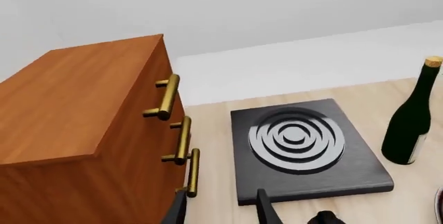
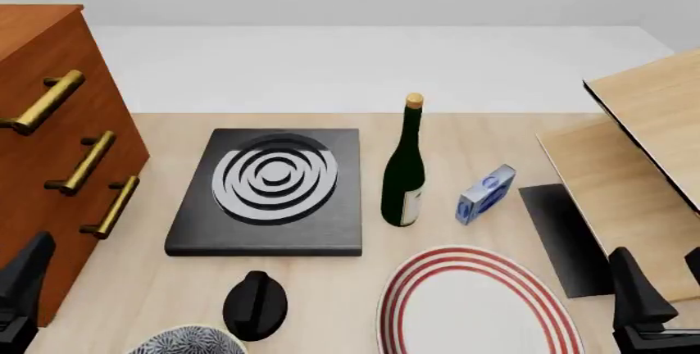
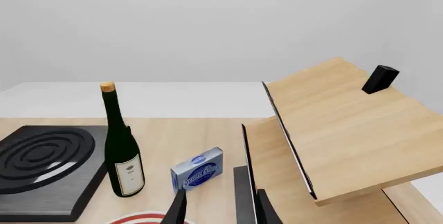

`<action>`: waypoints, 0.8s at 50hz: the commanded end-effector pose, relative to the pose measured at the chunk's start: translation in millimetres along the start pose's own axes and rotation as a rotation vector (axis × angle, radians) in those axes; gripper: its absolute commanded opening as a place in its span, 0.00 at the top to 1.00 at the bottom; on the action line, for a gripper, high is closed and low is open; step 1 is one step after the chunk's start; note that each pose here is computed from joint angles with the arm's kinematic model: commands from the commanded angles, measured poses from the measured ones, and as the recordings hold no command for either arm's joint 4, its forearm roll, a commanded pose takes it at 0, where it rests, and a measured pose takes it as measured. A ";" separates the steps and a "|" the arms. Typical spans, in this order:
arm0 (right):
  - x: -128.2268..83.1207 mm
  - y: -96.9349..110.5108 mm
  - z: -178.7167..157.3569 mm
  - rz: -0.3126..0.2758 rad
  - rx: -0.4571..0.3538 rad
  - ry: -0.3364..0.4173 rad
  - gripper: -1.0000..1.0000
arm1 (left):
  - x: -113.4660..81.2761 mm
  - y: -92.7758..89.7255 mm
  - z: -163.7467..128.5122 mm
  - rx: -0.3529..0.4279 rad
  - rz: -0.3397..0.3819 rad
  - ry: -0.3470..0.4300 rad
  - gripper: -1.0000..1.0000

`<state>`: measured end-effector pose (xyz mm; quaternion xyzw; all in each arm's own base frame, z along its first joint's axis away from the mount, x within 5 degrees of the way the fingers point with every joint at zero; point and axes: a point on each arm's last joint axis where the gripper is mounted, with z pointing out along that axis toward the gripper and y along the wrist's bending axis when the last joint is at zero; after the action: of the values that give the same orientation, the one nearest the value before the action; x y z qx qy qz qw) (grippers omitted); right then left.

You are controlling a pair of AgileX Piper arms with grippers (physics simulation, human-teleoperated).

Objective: Pick up the akita bowl and put it on the plate.

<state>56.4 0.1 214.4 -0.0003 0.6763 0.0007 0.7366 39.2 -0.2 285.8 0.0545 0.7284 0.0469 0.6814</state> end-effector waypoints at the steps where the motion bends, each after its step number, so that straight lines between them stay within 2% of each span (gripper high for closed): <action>1: 0.0 0.0 -0.1 0.000 0.000 -0.001 0.00 | -13.4 1.0 -13.1 0.048 0.054 0.079 0.00; 8: 0.0 0.0 -0.1 0.000 0.000 0.000 0.00 | -11.6 0.2 -16.1 0.089 0.066 0.151 0.00; 12: 0.1 0.0 -0.1 0.000 -0.001 0.000 0.00 | -19.6 2.3 -22.0 0.054 0.089 0.133 0.00; 21: 0.1 0.0 -0.2 0.000 -0.001 -0.001 0.00 | -17.9 1.7 -22.1 0.088 0.128 0.187 0.00; 23: 0.1 0.0 -0.2 0.000 -0.001 0.000 0.00 | -23.6 3.1 -21.8 0.052 0.120 0.179 0.00; 26: 0.0 0.0 -0.2 0.000 -0.001 0.000 0.00 | -23.6 3.1 -23.7 0.058 0.131 0.188 0.00; 40: 0.2 0.1 0.0 0.001 -0.001 0.001 0.00 | -12.7 1.1 -19.8 0.097 0.173 0.272 0.00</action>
<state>56.4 0.1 214.3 -0.0005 0.6764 0.0010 0.7366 19.2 -0.6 305.2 0.1278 0.7936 0.0757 0.5900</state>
